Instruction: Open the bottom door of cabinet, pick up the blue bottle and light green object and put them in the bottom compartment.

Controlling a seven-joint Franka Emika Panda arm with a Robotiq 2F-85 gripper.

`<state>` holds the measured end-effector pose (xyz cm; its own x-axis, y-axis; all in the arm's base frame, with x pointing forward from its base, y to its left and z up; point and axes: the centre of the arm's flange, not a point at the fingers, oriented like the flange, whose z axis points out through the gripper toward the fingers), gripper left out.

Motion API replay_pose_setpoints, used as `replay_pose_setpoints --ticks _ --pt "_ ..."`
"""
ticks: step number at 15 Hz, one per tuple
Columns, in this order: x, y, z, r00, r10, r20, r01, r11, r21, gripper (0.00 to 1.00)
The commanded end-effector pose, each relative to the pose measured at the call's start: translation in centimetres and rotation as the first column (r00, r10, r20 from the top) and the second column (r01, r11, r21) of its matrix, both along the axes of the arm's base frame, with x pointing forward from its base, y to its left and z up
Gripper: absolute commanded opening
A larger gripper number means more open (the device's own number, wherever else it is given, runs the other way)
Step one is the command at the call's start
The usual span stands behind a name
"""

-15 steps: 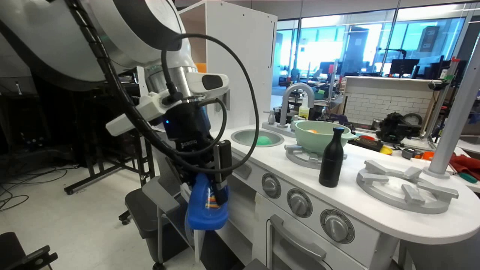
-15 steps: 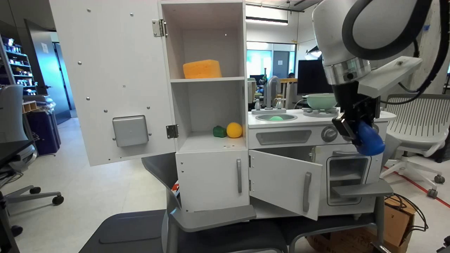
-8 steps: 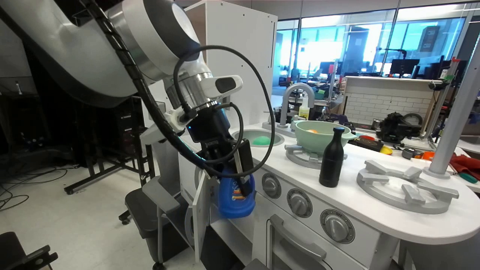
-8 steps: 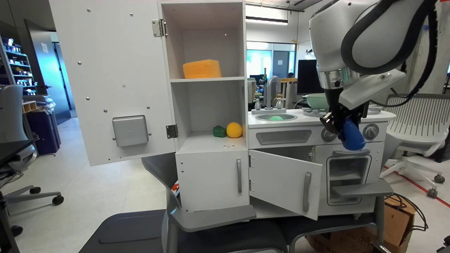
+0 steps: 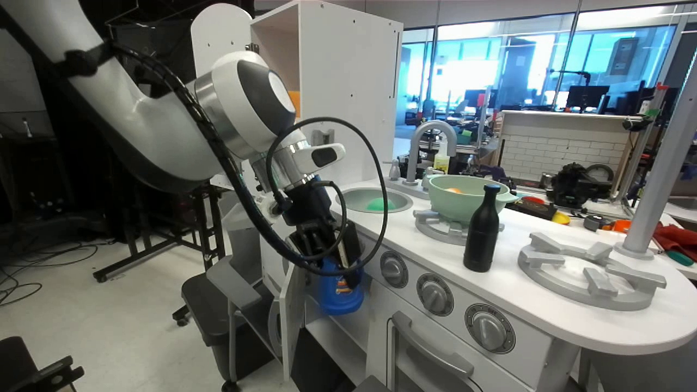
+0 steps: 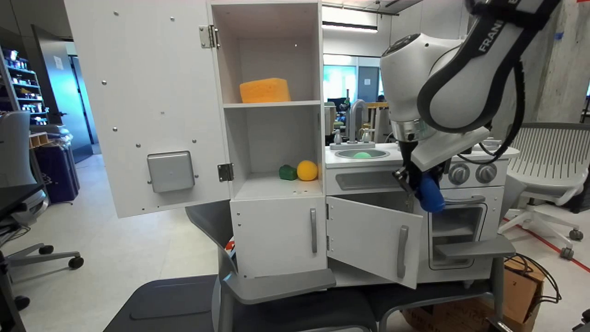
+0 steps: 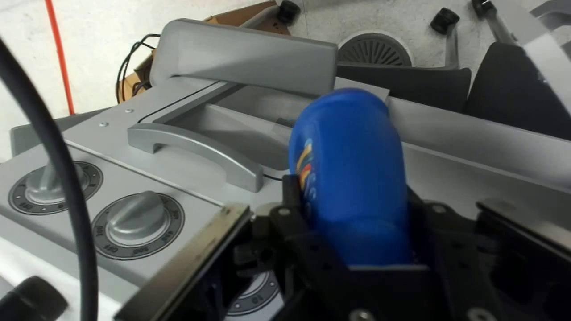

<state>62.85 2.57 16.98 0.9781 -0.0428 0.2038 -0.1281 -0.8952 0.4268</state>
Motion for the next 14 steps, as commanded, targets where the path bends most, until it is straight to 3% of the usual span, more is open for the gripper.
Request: replay_pose_setpoints --ticks 1,10,14 --pt "1.6 2.2 -2.8 0.999 0.034 0.019 -0.035 0.999 0.016 0.24" --pt "1.4 8.8 -5.6 0.990 0.141 0.017 -0.142 0.977 0.159 0.24" --pt "1.1 10.1 -5.8 0.987 0.160 0.017 -0.161 0.975 0.154 0.24"
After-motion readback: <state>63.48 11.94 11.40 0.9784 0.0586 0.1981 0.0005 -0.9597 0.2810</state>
